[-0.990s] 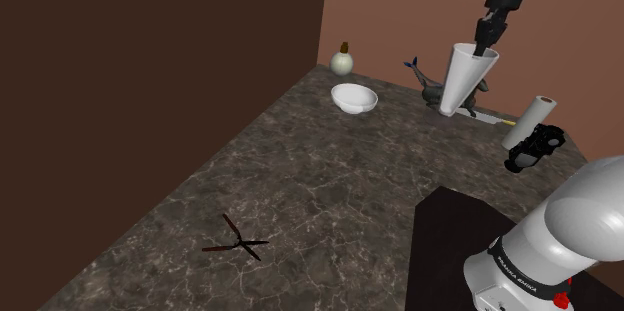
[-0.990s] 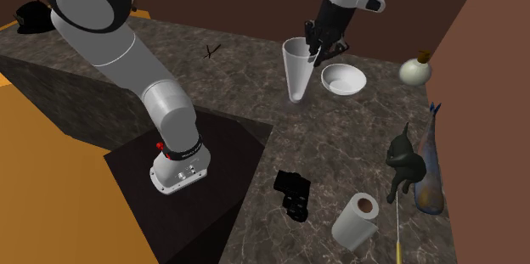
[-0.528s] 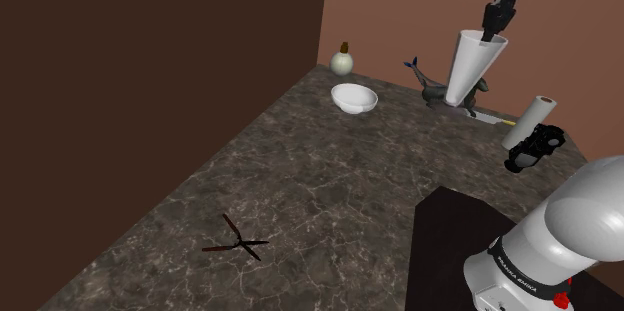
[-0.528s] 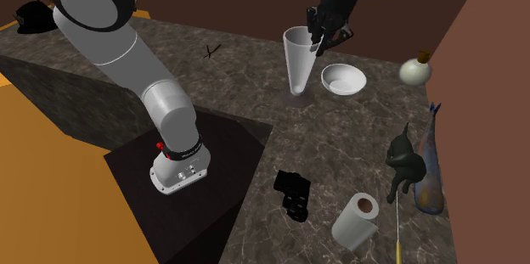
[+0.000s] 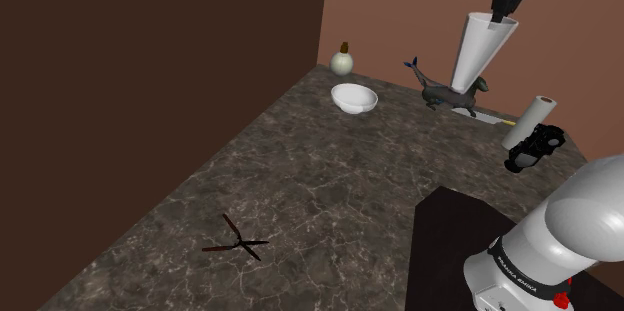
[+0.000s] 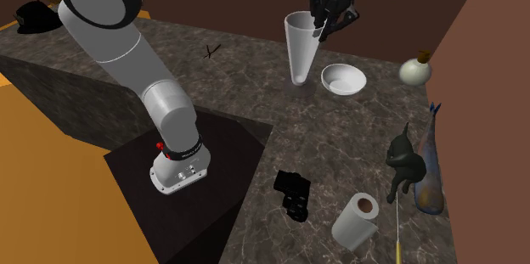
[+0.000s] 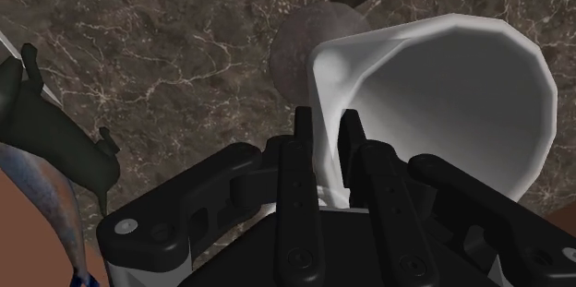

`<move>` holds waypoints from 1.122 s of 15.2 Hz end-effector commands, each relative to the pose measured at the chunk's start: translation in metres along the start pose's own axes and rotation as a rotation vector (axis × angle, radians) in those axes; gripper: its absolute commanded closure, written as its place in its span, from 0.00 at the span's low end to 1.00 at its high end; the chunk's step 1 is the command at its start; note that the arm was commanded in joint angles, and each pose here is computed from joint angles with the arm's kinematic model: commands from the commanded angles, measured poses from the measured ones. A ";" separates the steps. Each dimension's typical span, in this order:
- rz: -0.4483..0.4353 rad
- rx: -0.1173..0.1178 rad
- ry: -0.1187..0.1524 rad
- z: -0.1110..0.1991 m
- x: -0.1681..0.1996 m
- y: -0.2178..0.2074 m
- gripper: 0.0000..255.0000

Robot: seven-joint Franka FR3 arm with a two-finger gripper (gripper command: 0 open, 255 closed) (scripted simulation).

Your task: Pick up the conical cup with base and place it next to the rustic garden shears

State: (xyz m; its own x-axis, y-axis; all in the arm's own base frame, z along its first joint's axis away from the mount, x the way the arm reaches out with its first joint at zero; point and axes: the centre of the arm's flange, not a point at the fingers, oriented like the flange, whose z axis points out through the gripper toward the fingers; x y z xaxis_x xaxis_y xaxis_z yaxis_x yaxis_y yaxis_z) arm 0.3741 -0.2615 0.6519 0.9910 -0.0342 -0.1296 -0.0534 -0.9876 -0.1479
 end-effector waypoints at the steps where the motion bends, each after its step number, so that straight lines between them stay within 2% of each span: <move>1: 0.000 0.000 0.000 -0.012 -0.001 -0.003 1.00; 9: 0.000 0.000 0.000 -0.049 -0.006 -0.009 1.00; 17: 0.000 0.000 0.000 -0.031 -0.028 -0.110 1.00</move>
State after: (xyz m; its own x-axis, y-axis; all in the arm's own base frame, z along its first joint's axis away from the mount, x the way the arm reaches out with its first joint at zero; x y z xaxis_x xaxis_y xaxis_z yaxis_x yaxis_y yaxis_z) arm 0.3571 -0.1698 0.7020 0.9911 -0.0320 -0.1292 -0.0513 -0.9875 -0.1488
